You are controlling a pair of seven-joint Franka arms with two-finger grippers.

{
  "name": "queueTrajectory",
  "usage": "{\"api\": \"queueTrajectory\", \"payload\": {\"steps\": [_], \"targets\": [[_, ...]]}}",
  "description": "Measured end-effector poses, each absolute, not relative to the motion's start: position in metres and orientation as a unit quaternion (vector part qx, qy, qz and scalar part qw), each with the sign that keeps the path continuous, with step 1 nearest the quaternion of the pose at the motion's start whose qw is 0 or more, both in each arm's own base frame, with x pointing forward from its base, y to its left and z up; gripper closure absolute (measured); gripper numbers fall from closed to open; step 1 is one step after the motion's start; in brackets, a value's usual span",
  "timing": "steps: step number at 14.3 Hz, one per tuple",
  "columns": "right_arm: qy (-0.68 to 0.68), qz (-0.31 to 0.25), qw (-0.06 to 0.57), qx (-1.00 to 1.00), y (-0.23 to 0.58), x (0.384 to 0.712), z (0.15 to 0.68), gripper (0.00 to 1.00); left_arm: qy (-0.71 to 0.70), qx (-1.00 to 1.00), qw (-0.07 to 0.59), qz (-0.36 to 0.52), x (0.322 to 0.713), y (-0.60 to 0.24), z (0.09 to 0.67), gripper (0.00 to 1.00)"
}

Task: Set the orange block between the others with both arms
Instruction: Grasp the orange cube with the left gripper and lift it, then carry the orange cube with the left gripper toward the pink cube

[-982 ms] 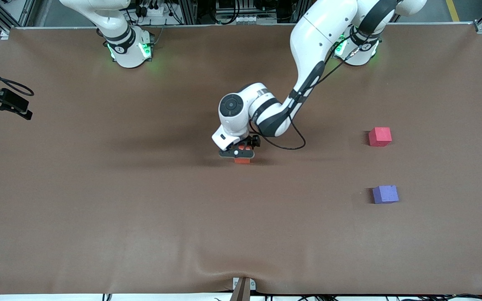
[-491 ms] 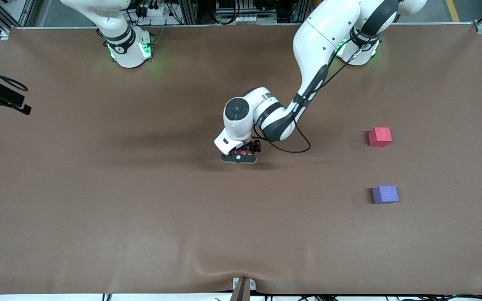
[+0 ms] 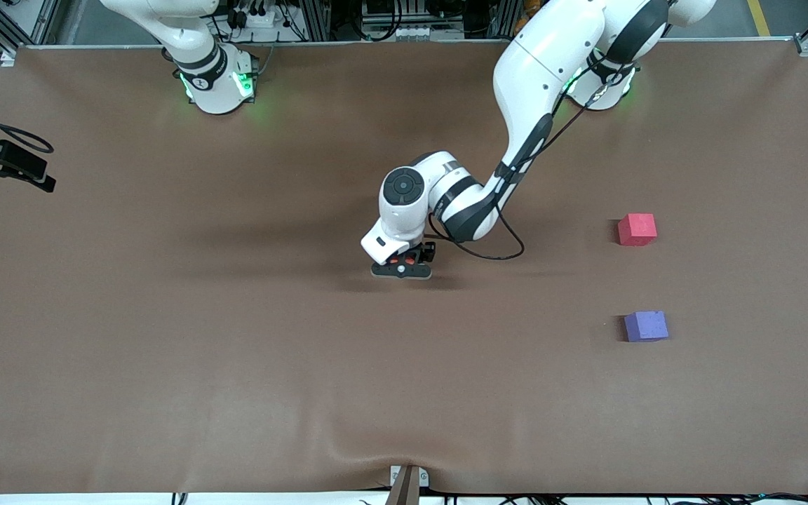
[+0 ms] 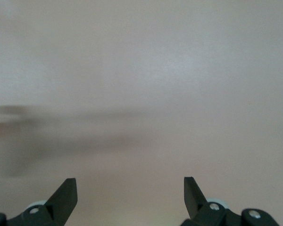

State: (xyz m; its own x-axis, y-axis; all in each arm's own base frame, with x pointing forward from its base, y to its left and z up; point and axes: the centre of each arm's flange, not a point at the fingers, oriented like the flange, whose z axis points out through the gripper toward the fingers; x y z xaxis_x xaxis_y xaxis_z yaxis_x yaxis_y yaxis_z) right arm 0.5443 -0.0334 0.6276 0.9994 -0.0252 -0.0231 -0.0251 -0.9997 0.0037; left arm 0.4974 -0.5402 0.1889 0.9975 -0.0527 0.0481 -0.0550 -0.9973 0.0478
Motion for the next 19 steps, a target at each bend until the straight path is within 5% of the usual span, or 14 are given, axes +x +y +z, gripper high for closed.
{"api": "queueTrajectory", "payload": {"steps": [5,12,19], "targets": [[-0.005,-0.013,0.013,1.000,-0.027,0.544,0.627,0.00,-0.020,0.999,0.032,0.034,0.508,-0.539,0.211,0.42],[-0.014,-0.016,0.013,1.000,-0.036,0.543,0.627,0.00,-0.026,0.999,0.017,0.038,0.566,-0.393,0.372,0.45],[-0.015,-0.020,0.012,1.000,-0.037,0.542,0.626,0.00,-0.051,0.998,-0.030,-0.028,0.562,-0.202,0.336,0.45]]}}
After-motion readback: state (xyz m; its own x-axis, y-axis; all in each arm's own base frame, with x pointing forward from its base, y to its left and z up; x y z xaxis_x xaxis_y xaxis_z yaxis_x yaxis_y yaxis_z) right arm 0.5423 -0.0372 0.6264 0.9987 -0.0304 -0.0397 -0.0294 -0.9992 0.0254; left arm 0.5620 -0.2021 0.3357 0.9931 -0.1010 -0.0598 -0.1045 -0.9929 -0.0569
